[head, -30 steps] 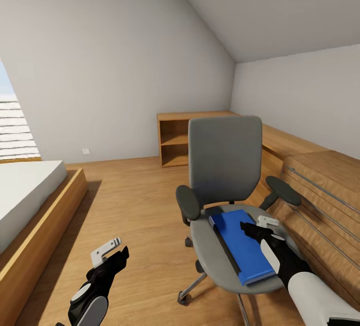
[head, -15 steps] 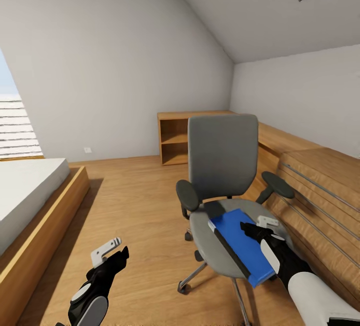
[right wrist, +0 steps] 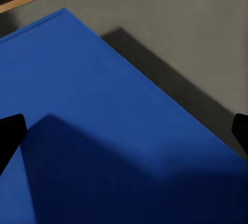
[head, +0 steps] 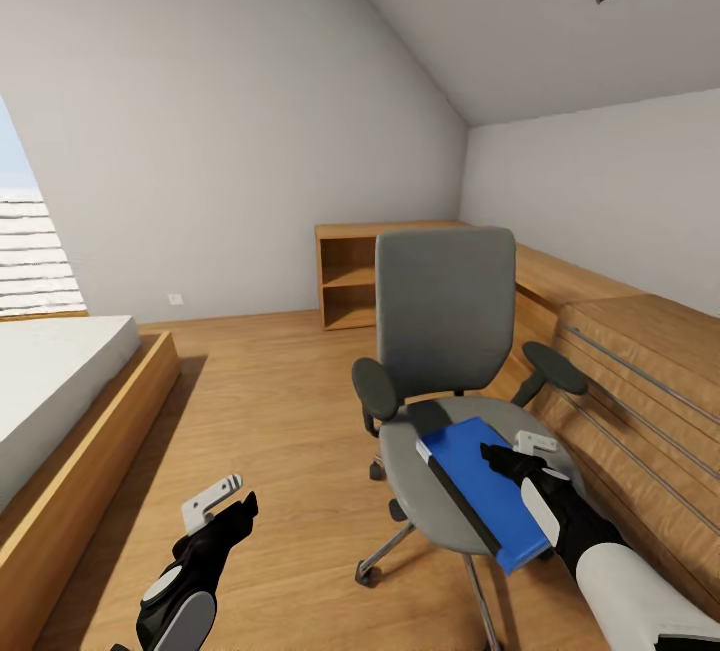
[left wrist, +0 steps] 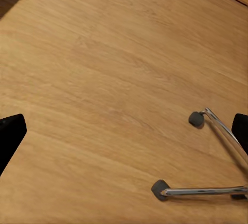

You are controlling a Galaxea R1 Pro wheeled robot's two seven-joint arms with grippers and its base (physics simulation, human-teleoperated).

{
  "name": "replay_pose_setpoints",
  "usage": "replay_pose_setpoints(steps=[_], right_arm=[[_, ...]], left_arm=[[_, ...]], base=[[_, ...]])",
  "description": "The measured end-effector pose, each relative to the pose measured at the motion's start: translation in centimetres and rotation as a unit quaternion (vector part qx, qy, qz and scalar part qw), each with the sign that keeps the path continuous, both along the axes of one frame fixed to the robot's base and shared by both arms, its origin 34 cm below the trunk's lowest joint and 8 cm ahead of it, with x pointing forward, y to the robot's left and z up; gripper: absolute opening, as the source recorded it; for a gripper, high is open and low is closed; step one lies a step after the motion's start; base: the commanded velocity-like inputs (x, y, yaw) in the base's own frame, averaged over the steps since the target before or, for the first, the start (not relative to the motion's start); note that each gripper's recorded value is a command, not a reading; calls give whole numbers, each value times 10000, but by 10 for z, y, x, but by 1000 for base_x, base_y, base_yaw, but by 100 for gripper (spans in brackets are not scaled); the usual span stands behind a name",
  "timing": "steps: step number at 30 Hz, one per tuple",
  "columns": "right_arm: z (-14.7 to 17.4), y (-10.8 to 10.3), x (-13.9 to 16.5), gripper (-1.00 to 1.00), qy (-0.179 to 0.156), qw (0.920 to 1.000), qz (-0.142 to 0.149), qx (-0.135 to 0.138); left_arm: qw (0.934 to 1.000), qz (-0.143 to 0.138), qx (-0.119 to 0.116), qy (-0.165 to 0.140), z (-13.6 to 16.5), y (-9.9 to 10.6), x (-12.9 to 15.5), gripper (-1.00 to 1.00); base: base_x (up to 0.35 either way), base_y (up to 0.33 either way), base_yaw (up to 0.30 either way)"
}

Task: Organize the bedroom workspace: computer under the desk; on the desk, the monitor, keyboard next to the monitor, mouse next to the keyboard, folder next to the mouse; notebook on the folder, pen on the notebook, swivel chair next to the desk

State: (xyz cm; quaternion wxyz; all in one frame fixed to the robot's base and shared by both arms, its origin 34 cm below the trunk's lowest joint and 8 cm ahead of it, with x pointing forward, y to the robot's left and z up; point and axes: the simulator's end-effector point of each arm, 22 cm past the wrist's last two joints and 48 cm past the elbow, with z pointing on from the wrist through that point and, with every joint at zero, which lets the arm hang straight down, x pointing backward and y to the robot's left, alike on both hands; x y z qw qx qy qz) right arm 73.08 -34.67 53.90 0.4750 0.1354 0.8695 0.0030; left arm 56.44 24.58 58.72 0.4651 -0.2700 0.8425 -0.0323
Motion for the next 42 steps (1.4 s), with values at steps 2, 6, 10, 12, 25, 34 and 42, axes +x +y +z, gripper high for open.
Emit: replay_pose_setpoints(steps=[2, 6, 10, 12, 25, 34, 42], right_arm=[[0, 0, 0, 100, 0, 10000, -2, 2], [-1, 0, 0, 100, 2, 10000, -2, 1], [0, 0, 0, 100, 2, 10000, -3, 0], [0, 0, 0, 100, 2, 10000, -2, -2], [0, 0, 0, 100, 0, 10000, -1, -1], [0, 0, 0, 100, -1, 10000, 1, -2], [0, 0, -4, 100, 123, 9999, -6, 15]], left_arm=[[10000, 0, 0, 1, 0, 0, 0, 100], [10000, 0, 0, 3, 0, 0, 0, 100], [10000, 0, 0, 1, 0, 0, 0, 100], [10000, 0, 0, 1, 0, 0, 0, 100], [10000, 1, -1, -1, 0, 0, 0, 100], [10000, 0, -6, 2, 0, 0, 0, 100], [10000, 0, -7, 3, 11, 0, 2, 100]], base=[[-119, 0, 0], [-222, 0, 0], [-122, 0, 0], [-45, 0, 0], [-9, 0, 0], [0, 0, 0], [0, 0, 0]])
